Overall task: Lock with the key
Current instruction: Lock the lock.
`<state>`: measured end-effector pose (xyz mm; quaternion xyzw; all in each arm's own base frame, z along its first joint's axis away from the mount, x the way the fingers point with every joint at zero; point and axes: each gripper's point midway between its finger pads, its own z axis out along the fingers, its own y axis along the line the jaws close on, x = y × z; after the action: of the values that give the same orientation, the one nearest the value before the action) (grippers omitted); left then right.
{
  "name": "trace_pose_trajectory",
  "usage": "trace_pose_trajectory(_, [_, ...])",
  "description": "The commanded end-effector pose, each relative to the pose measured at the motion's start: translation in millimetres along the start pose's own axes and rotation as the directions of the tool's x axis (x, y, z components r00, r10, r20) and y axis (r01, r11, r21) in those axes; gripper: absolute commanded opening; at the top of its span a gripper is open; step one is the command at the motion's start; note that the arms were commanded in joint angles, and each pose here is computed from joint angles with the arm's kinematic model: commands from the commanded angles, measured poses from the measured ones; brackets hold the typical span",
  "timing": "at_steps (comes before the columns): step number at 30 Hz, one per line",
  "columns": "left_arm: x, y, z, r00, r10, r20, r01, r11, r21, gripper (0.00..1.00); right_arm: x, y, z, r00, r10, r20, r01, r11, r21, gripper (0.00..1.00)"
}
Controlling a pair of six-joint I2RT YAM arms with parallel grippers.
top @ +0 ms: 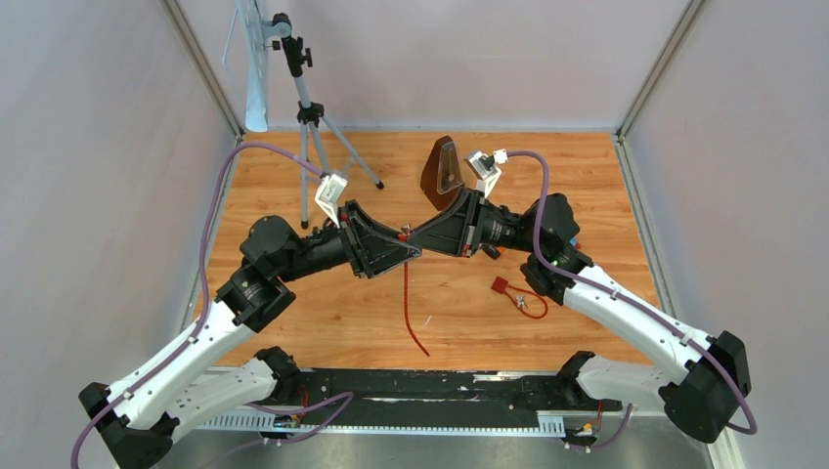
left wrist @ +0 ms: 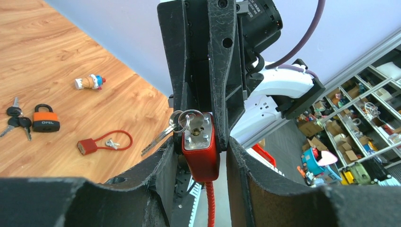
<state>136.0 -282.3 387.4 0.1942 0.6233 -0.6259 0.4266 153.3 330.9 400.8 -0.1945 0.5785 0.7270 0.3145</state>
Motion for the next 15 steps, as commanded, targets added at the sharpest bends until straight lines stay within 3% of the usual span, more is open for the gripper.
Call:
trace_pose_trajectory(1, [3.7, -21.0, -6.7, 1.0, 0.016, -0.024, -0.014, 0.996, 0.088, 0.4, -21.2, 7.6, -0.5, 0.994, -0.029, 0.104, 0.031, 0.999, -0.011, 0.0])
trace_pose_trajectory(3, [4.7, -20.9, -7.4, 1.0, 0.016, -0.025, -0.014, 0.996, 0.088, 0.5, -21.8, 8.3, -0.9, 0.993, -0.032, 0.109, 0.033, 0.999, -0.013, 0.0])
trace_pose_trajectory(5, [4.5, -21.3, -8.0, 1.0, 0.017, -0.023, -0.015, 0.996, 0.089, 0.52, -22.6, 7.9, -1.0, 0.993, -0.035, 0.113, 0.036, 0.999, -0.011, 0.0])
trace_pose_trajectory(11, [2.4, -23.1, -10.1, 1.0, 0.024, -0.013, -0.023, 0.996, 0.088, 0.48, -21.0, 5.1, -1.5, 0.993, -0.031, 0.114, 0.032, 0.999, -0.005, 0.0])
trace_pose_trajectory(15, [2.1, -21.5, -9.6, 1.0, 0.022, -0.01, -0.021, 0.997, 0.08, 0.4, -20.0, 4.9, -1.7, 0.993, -0.039, 0.11, 0.04, 0.999, -0.006, 0.0])
